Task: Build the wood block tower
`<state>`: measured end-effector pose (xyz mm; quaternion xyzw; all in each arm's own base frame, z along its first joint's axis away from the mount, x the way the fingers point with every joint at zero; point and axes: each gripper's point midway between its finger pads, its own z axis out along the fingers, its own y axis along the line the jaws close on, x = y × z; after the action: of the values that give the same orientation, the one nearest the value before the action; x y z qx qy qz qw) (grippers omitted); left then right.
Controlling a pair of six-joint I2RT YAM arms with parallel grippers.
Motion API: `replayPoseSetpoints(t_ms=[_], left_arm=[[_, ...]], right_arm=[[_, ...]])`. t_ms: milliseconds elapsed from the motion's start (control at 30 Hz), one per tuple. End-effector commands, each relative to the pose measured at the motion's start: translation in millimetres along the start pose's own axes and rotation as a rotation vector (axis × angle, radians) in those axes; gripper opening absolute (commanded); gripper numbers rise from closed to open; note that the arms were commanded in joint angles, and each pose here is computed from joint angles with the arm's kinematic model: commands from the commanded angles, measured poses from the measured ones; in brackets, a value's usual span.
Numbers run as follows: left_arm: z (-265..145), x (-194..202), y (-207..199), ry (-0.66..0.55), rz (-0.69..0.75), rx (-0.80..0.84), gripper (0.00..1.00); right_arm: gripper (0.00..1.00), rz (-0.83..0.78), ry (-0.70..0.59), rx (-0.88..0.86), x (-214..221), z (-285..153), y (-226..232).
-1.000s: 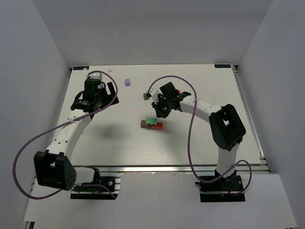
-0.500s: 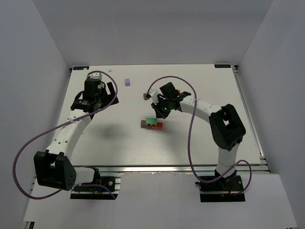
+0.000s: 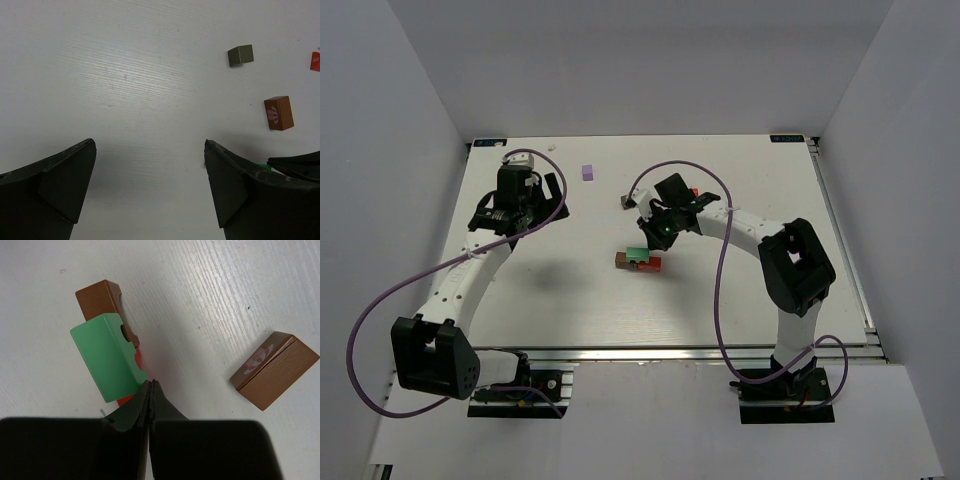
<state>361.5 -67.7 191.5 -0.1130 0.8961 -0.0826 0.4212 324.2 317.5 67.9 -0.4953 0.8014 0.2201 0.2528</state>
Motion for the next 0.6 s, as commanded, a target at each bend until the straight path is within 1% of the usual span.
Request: replayPoseSetpoints(t_ms=[0, 567], left_arm=[[-7.7, -12.9, -3.2, -0.038, 0.001, 0.006, 0.98], [-7.9, -12.4, -2.3, -0.037, 0.002, 0.004, 0.98]], right_arm=[[0.0, -0.045, -0.061, -0.009, -24.8, -13.2, 4.6], [0.0, -0.069, -0.064, -0.02, -25.6, -15.2, 9.9]])
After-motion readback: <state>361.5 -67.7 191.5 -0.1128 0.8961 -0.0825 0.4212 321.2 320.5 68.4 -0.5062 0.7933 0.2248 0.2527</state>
